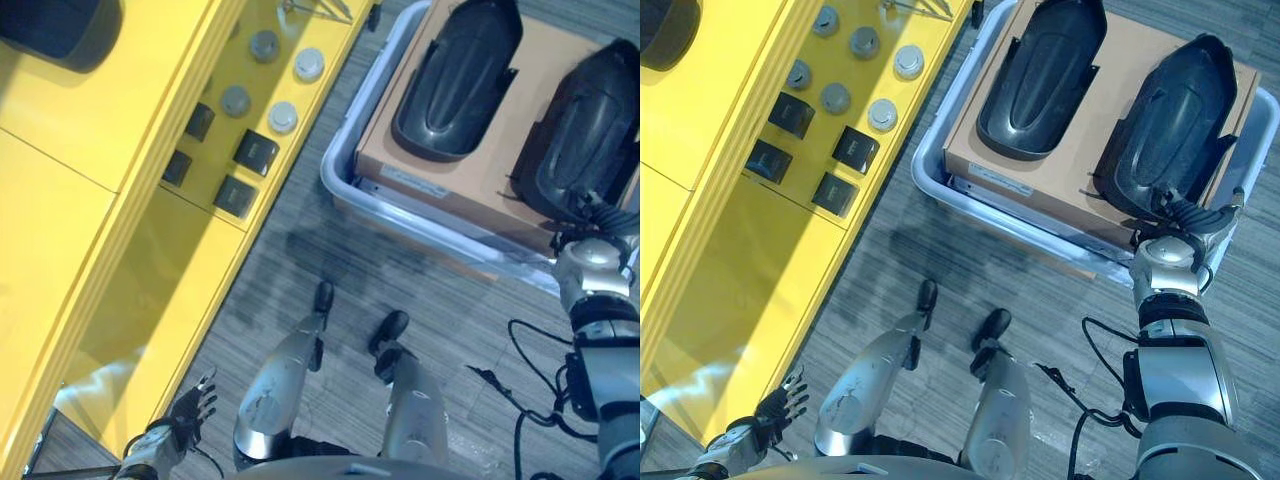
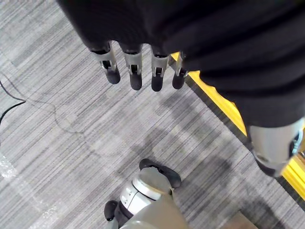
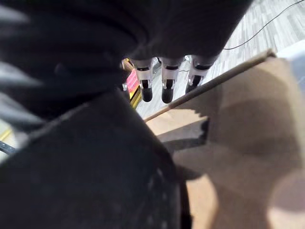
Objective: Move parts from the plastic box to the shelf.
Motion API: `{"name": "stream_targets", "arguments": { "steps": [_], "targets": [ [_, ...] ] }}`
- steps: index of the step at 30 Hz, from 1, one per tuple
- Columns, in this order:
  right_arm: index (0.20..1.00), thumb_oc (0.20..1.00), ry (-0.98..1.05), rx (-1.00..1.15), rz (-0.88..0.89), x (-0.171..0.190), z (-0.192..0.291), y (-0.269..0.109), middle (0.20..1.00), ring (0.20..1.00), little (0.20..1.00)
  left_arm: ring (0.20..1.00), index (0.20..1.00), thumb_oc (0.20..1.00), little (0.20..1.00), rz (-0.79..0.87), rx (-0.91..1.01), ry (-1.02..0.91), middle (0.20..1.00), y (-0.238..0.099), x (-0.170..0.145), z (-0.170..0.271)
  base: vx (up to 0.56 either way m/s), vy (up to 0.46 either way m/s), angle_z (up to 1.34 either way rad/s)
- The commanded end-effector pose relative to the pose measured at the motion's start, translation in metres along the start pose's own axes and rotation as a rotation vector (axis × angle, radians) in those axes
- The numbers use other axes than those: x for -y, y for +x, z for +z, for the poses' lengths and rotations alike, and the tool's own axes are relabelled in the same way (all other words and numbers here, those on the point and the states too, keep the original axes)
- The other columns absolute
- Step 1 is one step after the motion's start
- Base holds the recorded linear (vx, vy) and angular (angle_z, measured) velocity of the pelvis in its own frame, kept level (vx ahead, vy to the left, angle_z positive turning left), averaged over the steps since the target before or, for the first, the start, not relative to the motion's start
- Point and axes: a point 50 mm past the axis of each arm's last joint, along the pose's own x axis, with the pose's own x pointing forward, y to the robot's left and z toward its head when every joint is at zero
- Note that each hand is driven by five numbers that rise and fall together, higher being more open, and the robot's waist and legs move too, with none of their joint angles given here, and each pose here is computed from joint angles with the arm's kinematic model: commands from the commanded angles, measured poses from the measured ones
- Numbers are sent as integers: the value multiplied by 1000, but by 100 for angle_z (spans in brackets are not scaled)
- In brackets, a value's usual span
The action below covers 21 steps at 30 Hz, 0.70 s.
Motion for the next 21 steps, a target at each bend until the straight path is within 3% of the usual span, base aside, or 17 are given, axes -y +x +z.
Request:
{"name": "stream_targets", "arguments": {
  "steps": [1,5,6,7,8,21],
  "targets": [
    [1000,1000,-24,4,1,17,-3,6,1000,1000,1000,1000,1000,1000,1000,10,-23,28,1000,-7,-12,-4,0,0,0],
    [1000,1000,15,-82,27,12,-16,3,1000,1000,1000,1000,1000,1000,1000,1,-15,27,1000,-6,-10,-1,0,0,0],
    [912,912,33,-107,31,11,-20,2,912,912,912,1000,1000,1000,1000,-1,-14,31,1000,-5,-9,-1,0,0,0],
    [379,379,46,-122,34,11,-23,1,379,379,379,1000,1000,1000,1000,-4,-11,33,1000,-5,-8,0,0,0,0],
    [200,200,59,-130,39,11,-24,1,200,200,200,1000,1000,1000,1000,-6,-9,31,1000,-5,-8,1,0,0,0],
    [200,200,133,-129,67,0,-20,-4,200,200,200,1000,1000,1000,1000,-33,11,41,1000,-3,-4,5,0,0,0]
  ]
}}
